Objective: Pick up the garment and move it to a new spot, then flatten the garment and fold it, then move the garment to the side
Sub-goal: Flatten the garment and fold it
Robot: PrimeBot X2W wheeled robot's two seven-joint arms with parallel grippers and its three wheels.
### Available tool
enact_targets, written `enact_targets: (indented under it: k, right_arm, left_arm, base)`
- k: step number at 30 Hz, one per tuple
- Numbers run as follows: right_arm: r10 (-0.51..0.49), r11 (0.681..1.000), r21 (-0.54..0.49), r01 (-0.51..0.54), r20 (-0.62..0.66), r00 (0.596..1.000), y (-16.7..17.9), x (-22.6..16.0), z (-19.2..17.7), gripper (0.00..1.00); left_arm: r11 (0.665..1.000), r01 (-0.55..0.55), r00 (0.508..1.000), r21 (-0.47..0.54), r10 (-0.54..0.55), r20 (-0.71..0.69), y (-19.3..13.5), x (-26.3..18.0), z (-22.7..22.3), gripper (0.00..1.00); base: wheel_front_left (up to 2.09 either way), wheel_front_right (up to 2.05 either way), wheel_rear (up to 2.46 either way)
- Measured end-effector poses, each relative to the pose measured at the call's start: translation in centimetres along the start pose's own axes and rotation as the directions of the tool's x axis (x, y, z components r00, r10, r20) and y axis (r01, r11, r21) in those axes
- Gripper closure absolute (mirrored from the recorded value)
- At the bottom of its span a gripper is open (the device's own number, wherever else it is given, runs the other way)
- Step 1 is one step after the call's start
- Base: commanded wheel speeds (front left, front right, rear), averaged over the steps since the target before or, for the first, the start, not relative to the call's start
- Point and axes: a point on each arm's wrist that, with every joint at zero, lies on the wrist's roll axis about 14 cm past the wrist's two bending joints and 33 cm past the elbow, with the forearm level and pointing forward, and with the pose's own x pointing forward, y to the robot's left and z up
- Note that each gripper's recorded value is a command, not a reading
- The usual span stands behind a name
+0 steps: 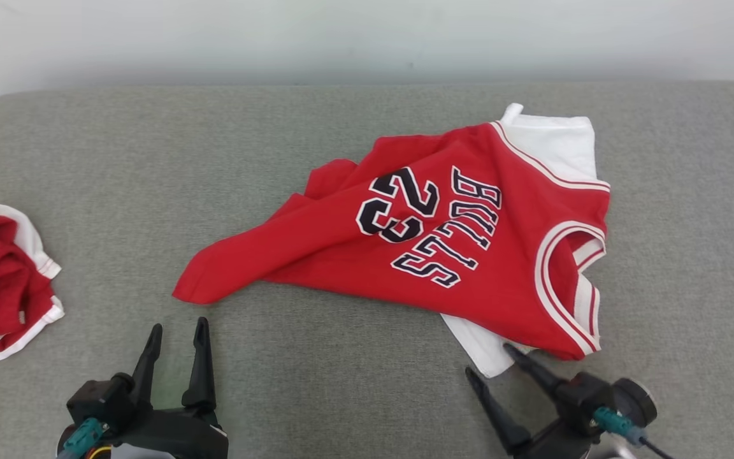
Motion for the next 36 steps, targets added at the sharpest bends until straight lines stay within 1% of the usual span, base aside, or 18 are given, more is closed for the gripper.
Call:
enact_targets:
  k: [2, 5, 11, 18, 19, 20, 22, 23, 24, 30, 33, 36]
  right_arm:
    - [0.033, 0.999, -0.004, -0.033, -0.035, 0.999, 0.8, -0.2, -1.0, 0.0]
    - [0.055, 0.998, -0.01, -0.056, -0.078, 0.995, 1.3, -0.4, -2.2, 0.0]
    - [0.022, 0.999, -0.046, -0.027, -0.109, 0.994, -0.1, -0.1, -2.9, 0.0]
    - [0.007, 0.996, -0.087, -0.02, -0.153, 0.988, -0.7, 0.4, -3.9, 0.0]
    - [0.007, 0.996, -0.087, -0.02, -0.153, 0.988, -0.7, 0.4, -3.9, 0.09]
    - [0.002, 0.996, -0.085, -0.015, -0.155, 0.988, -0.8, 0.5, -4.0, 0.22]
    - [-0.006, 0.996, -0.084, -0.007, -0.152, 0.988, -1.0, 0.8, -4.0, 0.61]
    - [-0.016, 0.996, -0.086, 0.003, -0.148, 0.989, -1.3, 1.0, -3.8, 0.75]
    - [-0.024, 0.996, -0.087, 0.012, -0.144, 0.989, -1.6, 1.1, -3.6, 1.0]
    - [-0.077, 0.994, -0.081, 0.068, -0.108, 0.991, -2.9, 1.1, -2.5, 1.0]
    - [-0.109, 0.991, -0.085, 0.104, -0.059, 0.992, -3.9, 0.5, -1.1, 1.0]
    - [-0.157, 0.984, -0.088, 0.158, 0.017, 0.987, -5.4, -0.6, 1.1, 1.0]
  left_arm:
    - [1.0, -0.004, 1.0, -0.004, 0.004, 0.002, 0.2, -0.4, 0.2, 0.0]
    - [1.0, -0.015, 1.0, -0.001, 0.015, -0.001, 0.5, -1.1, 0.2, 0.0]
    - [1.0, -0.032, 0.999, -0.001, 0.032, 0.01, 1.0, -1.5, 0.7, 0.0]
    - [0.999, -0.036, 0.999, -0.002, 0.036, 0.013, 1.2, -1.8, 0.9, 0.0]
    - [0.999, -0.036, 0.999, -0.002, 0.036, 0.013, 1.2, -1.8, 0.9, 0.0]
    - [0.999, -0.037, 0.999, -0.002, 0.037, 0.013, 1.2, -1.8, 0.9, 0.0]
    - [0.999, -0.036, 0.999, -0.003, 0.036, 0.012, 1.3, -1.8, 0.8, 0.0]
    - [0.999, -0.035, 0.999, -0.003, 0.035, 0.011, 1.3, -1.8, 0.8, 0.0]
    - [0.999, -0.035, 0.999, -0.003, 0.035, 0.01, 1.3, -1.7, 0.7, 0.0]
    - [1.0, -0.016, 1.0, -0.004, 0.016, 0.009, 0.7, -1.5, 0.6, 0.0]
    - [1.0, 0.002, 1.0, -0.002, -0.002, 0.005, 0.1, -1.5, 0.5, 0.0]
    - [1.0, 0.016, 1.0, -0.001, -0.016, 0.006, -0.4, -1.4, 0.5, 0.0]
  base:
    - [0.0, 0.0, 0.0]
    - [0.0, 0.0, 0.0]
    - [0.0, 0.0, 0.0]
    - [0.0, 0.0, 0.0]
    - [0.0, 0.0, 0.0]
    - [0.0, 0.0, 0.0]
    - [0.0, 0.0, 0.0]
    - [0.0, 0.0, 0.0]
    - [0.0, 0.0, 0.0]
    - [0.0, 0.0, 0.0]
    - [0.0, 0.0, 0.0]
    - [0.0, 0.0, 0.0]
